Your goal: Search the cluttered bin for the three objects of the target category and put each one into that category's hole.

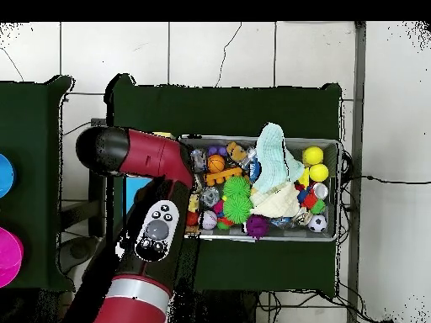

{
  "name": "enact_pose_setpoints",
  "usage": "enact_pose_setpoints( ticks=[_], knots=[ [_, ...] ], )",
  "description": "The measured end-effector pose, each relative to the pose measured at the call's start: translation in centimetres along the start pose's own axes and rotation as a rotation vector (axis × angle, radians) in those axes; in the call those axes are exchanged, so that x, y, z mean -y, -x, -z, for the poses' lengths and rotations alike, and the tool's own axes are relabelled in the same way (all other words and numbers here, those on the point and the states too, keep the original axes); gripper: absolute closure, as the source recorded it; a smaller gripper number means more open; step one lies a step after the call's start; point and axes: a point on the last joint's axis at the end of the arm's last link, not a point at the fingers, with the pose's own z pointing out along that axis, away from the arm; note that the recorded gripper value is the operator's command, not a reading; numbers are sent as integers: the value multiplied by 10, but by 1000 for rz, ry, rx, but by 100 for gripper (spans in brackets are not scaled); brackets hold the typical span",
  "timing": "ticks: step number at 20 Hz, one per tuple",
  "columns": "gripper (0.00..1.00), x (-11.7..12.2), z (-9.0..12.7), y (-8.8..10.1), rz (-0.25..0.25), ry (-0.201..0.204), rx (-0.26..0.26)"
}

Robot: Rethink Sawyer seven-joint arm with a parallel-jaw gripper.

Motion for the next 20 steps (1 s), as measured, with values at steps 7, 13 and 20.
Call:
enact_pose_setpoints(
  ticks=[7, 13, 20],
  knots=[
    [100, 7, -40, 16, -15, -6, 34],
    [100, 10, -52, 25, -20, -7, 41],
    [100, 10, -52, 28, -27, -1, 18]
  ],
)
